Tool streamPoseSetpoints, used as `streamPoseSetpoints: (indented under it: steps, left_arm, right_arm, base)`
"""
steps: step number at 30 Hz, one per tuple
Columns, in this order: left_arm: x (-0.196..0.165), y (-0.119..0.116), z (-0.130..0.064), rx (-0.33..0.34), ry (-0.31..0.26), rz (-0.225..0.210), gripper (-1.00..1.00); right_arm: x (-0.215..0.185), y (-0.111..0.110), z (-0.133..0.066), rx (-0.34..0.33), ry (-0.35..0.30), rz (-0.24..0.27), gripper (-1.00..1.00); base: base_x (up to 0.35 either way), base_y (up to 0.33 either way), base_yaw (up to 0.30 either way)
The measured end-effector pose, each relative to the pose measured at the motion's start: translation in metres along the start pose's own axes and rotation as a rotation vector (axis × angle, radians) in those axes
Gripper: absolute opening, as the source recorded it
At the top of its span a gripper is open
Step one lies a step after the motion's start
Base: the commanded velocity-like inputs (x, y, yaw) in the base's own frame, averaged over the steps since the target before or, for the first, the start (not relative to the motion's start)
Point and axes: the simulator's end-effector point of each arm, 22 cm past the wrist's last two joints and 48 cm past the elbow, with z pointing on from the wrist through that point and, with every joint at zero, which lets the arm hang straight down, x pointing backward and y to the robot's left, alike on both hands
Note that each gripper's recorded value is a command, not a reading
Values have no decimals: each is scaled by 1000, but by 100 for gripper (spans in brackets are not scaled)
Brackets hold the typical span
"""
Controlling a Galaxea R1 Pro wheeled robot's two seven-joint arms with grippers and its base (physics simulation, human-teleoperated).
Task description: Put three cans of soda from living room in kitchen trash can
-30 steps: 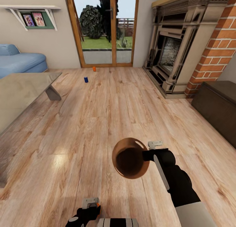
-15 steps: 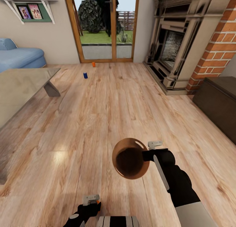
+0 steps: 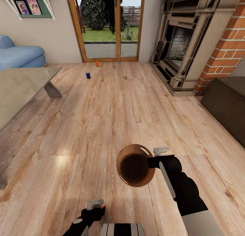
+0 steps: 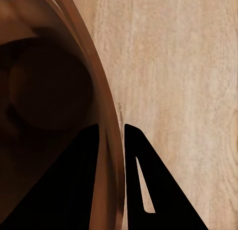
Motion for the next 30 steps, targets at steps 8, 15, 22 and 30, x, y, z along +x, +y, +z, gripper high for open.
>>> streamPoseSetpoints:
  steps: [8,15,22,30]
  left_arm:
    - [8,2,5,-2,17,-1,100]
    - [6,2,5,-3,12,-1,100]
    - [5,3,5,-5,0,0,100]
    - [7,3,5,-6,3,1,100]
  right_arm:
    - [9,1,10,-2,22,0,-100]
    - [9,1,10,-3,22,1,-100]
    - [9,1,10,-4,22,1,-100]
    - [9,1,10,-3,22,1,-100]
  base:
    - [0,0,0]
    - [0,0,0]
    - [0,0,0]
    - [0,0,0]
